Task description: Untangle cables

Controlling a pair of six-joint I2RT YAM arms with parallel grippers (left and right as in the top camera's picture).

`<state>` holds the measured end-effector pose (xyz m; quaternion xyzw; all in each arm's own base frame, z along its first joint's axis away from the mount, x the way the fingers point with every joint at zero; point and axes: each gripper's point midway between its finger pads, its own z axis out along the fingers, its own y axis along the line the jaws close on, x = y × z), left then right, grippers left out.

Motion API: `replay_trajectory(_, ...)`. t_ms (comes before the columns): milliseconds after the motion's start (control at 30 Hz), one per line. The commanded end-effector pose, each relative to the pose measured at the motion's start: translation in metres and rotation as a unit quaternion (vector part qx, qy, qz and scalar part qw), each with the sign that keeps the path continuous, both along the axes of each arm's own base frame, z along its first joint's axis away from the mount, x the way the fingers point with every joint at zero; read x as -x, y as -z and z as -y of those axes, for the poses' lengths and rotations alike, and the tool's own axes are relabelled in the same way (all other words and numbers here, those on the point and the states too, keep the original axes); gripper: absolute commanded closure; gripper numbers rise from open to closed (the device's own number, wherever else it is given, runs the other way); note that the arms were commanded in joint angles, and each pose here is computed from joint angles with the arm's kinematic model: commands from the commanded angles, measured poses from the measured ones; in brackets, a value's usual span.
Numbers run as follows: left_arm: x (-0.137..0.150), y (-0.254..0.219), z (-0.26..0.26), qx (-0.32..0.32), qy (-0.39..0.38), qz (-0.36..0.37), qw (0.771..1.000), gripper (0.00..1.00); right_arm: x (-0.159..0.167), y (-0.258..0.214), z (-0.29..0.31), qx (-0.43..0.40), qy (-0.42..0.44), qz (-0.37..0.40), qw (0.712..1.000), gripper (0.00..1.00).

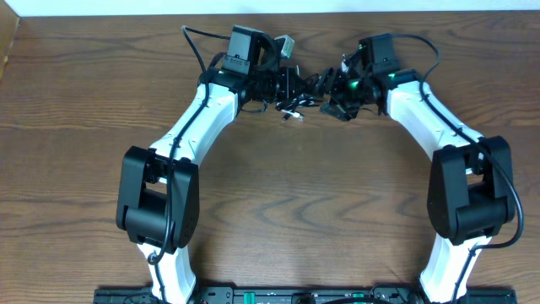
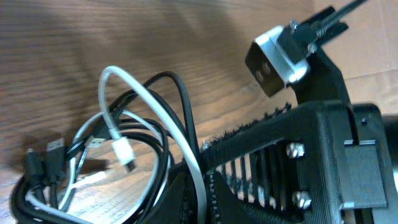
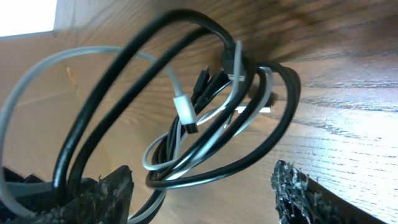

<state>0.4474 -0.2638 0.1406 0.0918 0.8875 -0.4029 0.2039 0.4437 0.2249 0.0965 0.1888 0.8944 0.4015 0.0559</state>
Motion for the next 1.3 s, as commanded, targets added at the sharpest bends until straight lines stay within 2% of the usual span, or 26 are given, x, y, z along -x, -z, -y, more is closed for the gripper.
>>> replay_trajectory(0,-0.007,-0.002,-0.002,-0.018,-0.019,0.013,1.0,0.92,-0.001,-0.003,0.0,0.018,0.038,-0.013,0.999,0.31)
replay_trajectory(300,-0.011,-0.005,0.0,0.001,-0.045,-0.009,0.999,0.92,-0.012,0.018,-0.007,0.004,0.072,-0.04,0.997,0.34)
replay_trajectory(567,-0.023,-0.019,0.004,0.029,-0.063,0.006,0.998,0.92,-0.008,0.028,-0.012,0.0,0.056,-0.044,0.997,0.43)
replay_trajectory(767,-0.03,-0.034,0.008,0.055,-0.074,0.018,0.996,0.93,-0.004,0.038,-0.006,0.018,0.049,-0.042,0.998,0.67)
replay_trajectory(967,-0.034,-0.073,-0.003,0.073,-0.083,0.061,0.992,0.93,0.004,0.059,0.019,0.034,0.057,-0.057,0.996,0.97)
replay_trajectory(1267,-0.027,-0.153,-0.034,0.098,-0.102,0.144,0.979,0.92,0.024,0.085,0.043,0.072,0.005,-0.041,0.997,0.99)
